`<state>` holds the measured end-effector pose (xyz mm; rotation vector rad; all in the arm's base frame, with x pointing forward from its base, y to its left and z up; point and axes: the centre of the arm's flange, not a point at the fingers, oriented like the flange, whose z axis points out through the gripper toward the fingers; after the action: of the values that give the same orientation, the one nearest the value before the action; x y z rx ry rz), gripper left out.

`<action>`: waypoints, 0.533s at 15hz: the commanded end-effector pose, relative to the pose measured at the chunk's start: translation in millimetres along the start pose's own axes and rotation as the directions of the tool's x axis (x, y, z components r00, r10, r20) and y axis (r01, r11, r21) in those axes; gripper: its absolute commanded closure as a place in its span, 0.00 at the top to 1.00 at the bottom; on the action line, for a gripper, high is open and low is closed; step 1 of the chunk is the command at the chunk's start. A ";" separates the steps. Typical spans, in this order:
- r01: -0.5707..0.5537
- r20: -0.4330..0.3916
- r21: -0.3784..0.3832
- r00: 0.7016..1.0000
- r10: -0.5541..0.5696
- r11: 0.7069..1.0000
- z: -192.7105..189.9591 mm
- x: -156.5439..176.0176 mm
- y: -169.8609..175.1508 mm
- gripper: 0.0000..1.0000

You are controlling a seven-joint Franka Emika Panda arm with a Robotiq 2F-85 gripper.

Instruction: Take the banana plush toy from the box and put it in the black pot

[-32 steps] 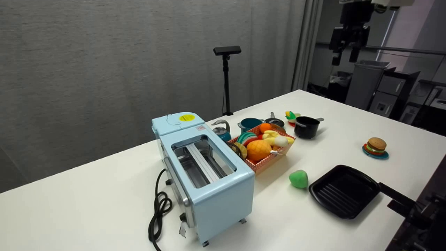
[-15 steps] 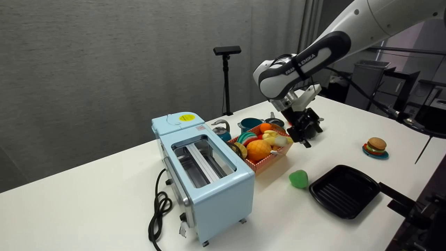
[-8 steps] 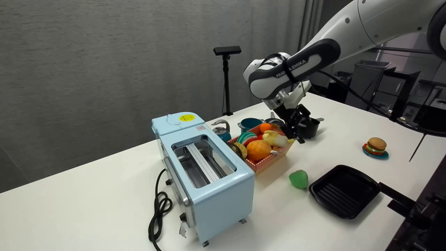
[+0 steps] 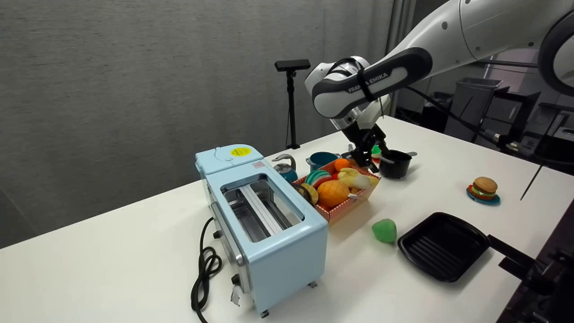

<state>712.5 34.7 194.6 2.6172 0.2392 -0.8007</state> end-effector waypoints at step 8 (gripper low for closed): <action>0.071 -0.061 -0.098 0.995 -0.077 0.993 -6.7 66.0 -23.3 0.95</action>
<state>728.6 52.9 171.5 2.5945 0.3226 -0.7368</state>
